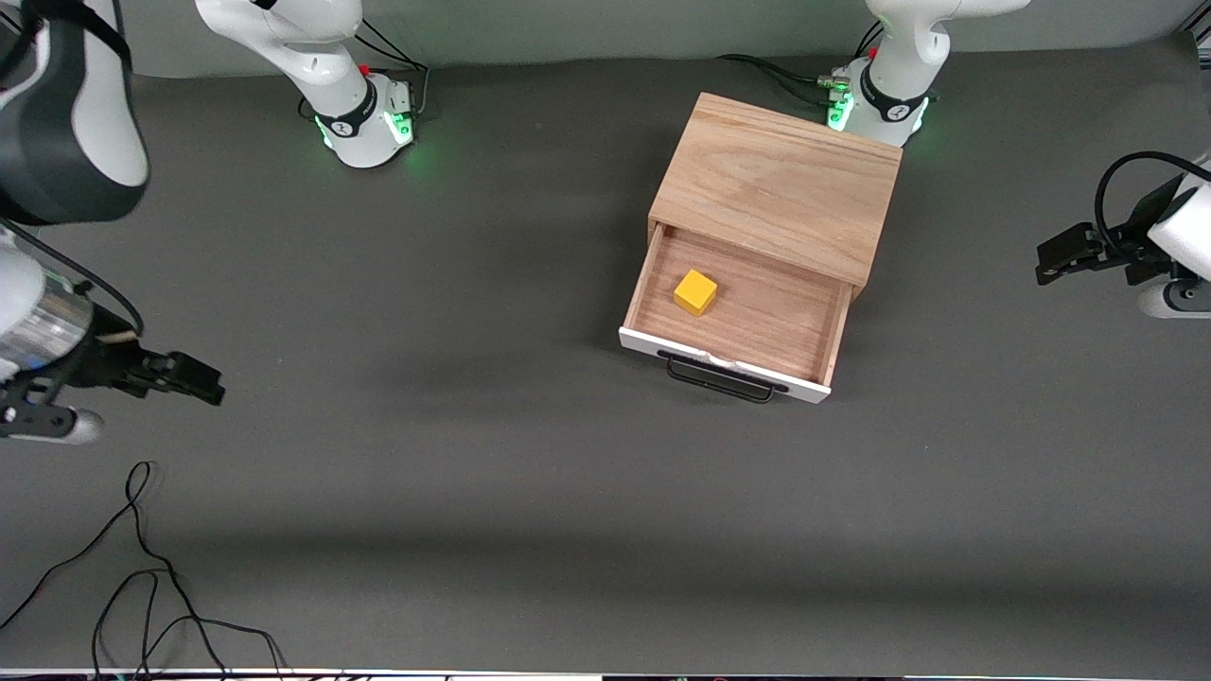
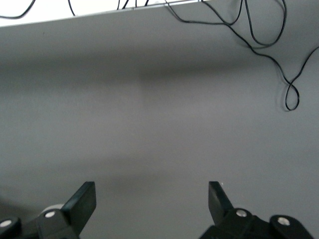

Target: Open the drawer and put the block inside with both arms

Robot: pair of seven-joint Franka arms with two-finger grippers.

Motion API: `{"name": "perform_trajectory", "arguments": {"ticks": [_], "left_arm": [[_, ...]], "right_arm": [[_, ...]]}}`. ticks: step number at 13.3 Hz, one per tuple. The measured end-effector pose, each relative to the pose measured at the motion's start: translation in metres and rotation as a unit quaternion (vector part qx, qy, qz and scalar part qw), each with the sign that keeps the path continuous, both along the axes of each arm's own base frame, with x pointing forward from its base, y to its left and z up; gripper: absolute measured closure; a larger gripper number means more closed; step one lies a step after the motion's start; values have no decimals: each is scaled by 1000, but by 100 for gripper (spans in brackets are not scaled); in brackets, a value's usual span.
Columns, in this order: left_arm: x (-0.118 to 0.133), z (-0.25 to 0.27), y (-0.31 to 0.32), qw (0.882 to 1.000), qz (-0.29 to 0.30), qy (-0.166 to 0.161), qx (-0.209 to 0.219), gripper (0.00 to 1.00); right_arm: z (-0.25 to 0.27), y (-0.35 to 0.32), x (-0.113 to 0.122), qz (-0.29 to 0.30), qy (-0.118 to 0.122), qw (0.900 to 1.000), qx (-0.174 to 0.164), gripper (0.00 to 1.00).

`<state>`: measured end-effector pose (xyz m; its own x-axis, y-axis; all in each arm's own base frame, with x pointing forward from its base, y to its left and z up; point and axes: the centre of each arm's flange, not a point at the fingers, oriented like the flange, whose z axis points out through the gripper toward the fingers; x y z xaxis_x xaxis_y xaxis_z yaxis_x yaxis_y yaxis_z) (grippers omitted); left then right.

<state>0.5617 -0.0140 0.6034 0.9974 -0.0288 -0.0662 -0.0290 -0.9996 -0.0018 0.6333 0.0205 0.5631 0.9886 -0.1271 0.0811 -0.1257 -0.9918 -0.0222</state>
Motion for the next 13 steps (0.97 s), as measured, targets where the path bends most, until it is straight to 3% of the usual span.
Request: {"name": "perform_trajectory", "arguments": {"ticks": [6, 9, 13], "left_arm": [[-1, 0, -1, 1000, 0, 3, -3, 0], [-2, 0, -1, 1000, 0, 7, -3, 0], [-4, -2, 0, 1000, 0, 14, -3, 0]], "right_arm": [[1, -12, -59, 14, 0, 1000, 1, 0], [8, -6, -69, 19, 2, 1000, 0, 0], [17, -3, -78, 24, 23, 999, -1, 0]]}}
